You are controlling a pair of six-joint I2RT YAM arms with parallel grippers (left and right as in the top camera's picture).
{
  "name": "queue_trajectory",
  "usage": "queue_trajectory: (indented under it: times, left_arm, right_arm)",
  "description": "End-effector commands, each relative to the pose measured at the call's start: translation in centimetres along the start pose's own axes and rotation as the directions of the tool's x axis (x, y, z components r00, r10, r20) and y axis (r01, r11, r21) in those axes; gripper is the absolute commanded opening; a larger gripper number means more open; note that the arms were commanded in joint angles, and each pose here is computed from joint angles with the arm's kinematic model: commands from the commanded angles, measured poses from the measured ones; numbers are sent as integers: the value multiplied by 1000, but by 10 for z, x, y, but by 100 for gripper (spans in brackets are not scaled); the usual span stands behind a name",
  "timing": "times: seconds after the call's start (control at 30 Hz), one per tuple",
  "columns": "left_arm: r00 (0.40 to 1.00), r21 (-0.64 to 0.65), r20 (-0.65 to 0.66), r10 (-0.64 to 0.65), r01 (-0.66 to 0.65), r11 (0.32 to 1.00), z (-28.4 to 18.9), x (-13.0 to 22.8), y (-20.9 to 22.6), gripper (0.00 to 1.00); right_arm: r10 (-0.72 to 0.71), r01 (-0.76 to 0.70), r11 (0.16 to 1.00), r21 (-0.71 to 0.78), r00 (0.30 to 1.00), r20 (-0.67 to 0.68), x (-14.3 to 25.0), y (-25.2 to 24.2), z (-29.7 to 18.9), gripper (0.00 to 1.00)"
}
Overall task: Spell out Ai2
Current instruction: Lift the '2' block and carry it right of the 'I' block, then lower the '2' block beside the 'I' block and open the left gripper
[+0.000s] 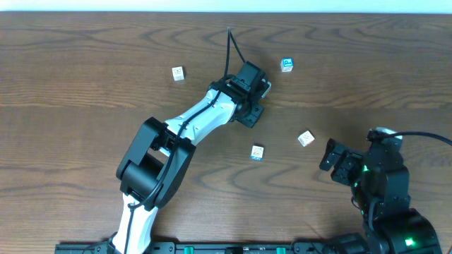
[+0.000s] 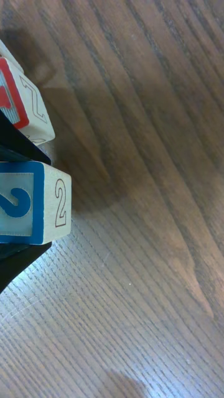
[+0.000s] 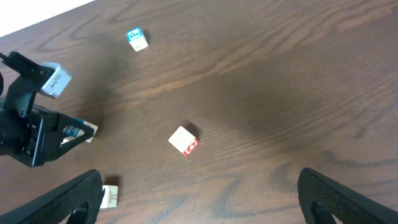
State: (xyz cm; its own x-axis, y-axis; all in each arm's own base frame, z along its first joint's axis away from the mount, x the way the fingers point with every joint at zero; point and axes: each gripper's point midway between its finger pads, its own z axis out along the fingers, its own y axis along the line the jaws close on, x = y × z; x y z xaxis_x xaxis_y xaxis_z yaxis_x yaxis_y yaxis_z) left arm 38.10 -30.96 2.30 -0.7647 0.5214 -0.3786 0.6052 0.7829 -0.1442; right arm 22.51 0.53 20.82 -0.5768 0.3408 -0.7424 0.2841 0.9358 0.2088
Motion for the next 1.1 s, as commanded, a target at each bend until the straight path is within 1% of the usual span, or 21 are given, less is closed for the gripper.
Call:
queue_trajectory:
  times: [0.0,0.13,0.33,0.6,0.67,0.87,1.0,1.07]
  left_arm:
    - [1000,8,12,20,-20,1000,-1,-6,0,6]
    - [999,-8,12,30,-30,1000,-1,-6,3,6]
    - [999,-73,14,30,-29,997,-2,-7,14,6]
    - [1000,-77,16,25,-24,997,-2,-8,14,6]
    - [1000,-82,20,8,-6,997,-2,-8,15,6]
    - [999,-122,28,-16,19,992,-3,-10,22,5]
    - [999,-121,29,-24,27,992,-3,-10,22,6]
    - [999,-120,31,-41,45,992,-3,-10,22,9]
  right_arm:
    - [24,-25,1000,15,1000,4,0,-4,1,99]
    - [25,-25,1000,15,1000,4,0,-4,1,99]
    - [24,-25,1000,15,1000,4,0,-4,1,99]
    - [25,-25,1000,15,1000,5,0,-4,1,99]
    - [25,-25,1000,15,1000,5,0,-4,1,99]
    - [25,-25,1000,15,1000,5,0,-4,1,99]
    - [24,-25,1000,15,1000,4,0,-4,1,99]
    - [25,-25,1000,15,1000,5,0,-4,1,99]
